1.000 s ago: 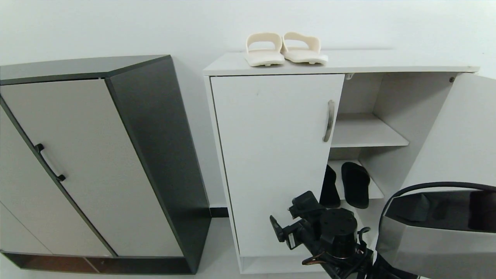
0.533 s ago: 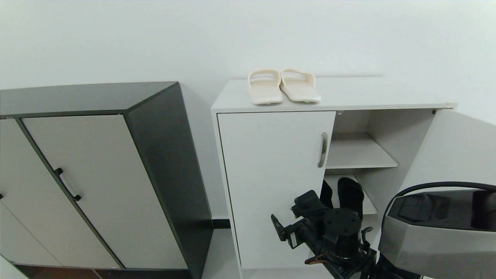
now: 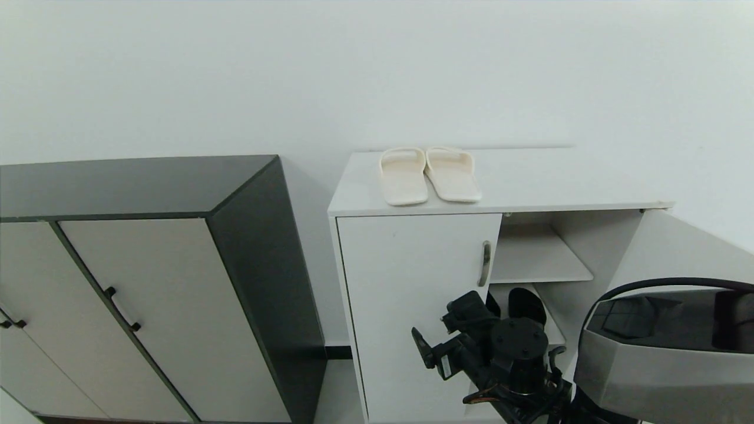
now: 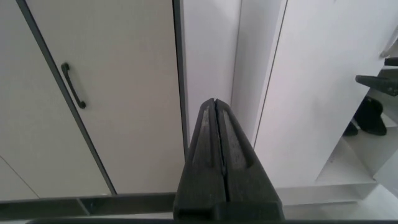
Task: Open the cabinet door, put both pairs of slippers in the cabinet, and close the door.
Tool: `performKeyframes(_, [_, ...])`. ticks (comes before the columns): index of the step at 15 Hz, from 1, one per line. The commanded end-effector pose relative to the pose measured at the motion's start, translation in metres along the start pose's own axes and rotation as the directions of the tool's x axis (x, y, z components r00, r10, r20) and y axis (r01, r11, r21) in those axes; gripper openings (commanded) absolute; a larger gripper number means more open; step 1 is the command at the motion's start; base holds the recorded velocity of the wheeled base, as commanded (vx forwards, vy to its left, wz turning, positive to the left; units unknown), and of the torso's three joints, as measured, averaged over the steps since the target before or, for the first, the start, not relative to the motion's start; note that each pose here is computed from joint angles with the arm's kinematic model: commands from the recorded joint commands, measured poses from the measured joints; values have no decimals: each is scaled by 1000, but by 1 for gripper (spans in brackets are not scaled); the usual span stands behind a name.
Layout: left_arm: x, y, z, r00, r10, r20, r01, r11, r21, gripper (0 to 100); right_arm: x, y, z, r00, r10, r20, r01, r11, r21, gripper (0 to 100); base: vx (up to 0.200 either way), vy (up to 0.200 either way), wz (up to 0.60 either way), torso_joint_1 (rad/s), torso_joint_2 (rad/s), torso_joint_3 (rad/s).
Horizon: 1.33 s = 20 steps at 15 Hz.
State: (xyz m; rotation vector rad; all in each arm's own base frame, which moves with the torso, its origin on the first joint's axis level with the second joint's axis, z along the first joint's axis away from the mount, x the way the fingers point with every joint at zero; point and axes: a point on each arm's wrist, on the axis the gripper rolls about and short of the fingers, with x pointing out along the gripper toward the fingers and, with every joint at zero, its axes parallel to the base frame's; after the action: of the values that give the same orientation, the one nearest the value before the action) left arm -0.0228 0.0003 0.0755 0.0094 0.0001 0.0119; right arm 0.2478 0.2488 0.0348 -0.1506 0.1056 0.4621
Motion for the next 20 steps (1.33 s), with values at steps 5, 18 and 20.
performKeyframes(5, [0, 0, 0, 1000, 0, -2, 0, 1000, 1, 0, 0, 0, -1, 1000, 0, 2, 0, 1000, 2, 100, 0, 0, 0, 200, -508, -309])
performKeyframes(18, [0, 0, 0, 1000, 0, -2, 0, 1000, 8, 0, -2, 0, 29, 999, 33, 6, -33, 999, -18, 100, 0, 0, 0, 156, -355, -204])
performKeyframes(20, [0, 0, 0, 1000, 0, -2, 0, 1000, 8, 0, 5, 1, 59, 998, -40, -53, 43, 997, 70, 100, 0, 0, 0, 0, 0, 0])
